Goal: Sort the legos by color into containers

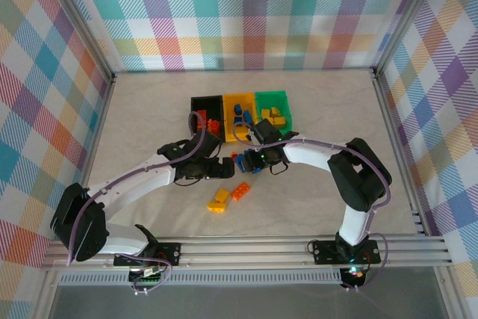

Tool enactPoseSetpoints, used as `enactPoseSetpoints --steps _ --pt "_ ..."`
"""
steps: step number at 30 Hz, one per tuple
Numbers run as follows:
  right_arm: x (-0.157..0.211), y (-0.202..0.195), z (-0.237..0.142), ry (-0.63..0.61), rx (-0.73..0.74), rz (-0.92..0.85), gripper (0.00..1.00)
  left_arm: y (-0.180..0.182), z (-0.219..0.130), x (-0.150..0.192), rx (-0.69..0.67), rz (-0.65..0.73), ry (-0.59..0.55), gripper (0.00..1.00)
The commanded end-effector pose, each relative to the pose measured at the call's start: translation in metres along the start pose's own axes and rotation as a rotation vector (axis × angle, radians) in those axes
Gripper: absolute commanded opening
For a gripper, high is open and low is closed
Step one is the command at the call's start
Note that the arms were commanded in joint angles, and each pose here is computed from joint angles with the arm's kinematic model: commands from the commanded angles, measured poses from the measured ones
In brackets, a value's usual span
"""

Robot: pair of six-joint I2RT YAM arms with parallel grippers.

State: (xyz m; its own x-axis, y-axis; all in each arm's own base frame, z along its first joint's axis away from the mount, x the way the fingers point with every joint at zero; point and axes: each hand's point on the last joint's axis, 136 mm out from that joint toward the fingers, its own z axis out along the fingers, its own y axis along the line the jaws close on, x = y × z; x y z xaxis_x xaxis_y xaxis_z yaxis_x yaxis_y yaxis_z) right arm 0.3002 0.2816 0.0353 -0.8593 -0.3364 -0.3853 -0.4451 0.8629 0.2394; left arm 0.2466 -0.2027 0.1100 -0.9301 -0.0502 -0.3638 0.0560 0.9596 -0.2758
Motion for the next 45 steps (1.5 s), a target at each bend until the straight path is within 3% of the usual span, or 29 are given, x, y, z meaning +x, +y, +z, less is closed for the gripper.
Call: enactPoseSetpoints --steps 1,9,15,21,33,37,42,45 --pt "0.015 -0.006 0.004 0.049 0.031 -0.004 0.54 0.003 -0.005 -0.008 0.027 -0.054 -0.047 1.0" --pt "0.019 -0.025 -0.011 0.018 0.131 0.036 0.41 0.008 -0.005 -0.008 0.029 -0.058 -0.047 1.0" --pt "0.005 -0.017 -0.048 -0.072 0.094 0.044 0.4 0.008 -0.006 -0.01 0.032 -0.035 -0.06 1.0" --pt "-0.056 0.014 -0.071 -0.167 0.008 0.015 0.4 0.014 -0.007 -0.011 0.009 -0.028 -0.069 1.0" --pt "-0.16 0.001 -0.034 -0.227 0.02 0.073 0.41 0.031 -0.019 0.003 -0.008 -0.045 -0.061 1.0" --pt "-0.178 0.0 -0.026 -0.232 0.016 0.088 0.46 0.032 -0.023 0.004 -0.006 -0.045 -0.062 1.0" --pt "-0.189 0.007 -0.034 -0.261 -0.016 0.087 0.64 0.03 -0.022 0.003 -0.002 -0.009 -0.05 1.0" --pt "-0.183 0.007 -0.047 -0.281 -0.021 0.089 0.65 0.021 -0.016 -0.001 0.018 0.011 -0.03 1.0"
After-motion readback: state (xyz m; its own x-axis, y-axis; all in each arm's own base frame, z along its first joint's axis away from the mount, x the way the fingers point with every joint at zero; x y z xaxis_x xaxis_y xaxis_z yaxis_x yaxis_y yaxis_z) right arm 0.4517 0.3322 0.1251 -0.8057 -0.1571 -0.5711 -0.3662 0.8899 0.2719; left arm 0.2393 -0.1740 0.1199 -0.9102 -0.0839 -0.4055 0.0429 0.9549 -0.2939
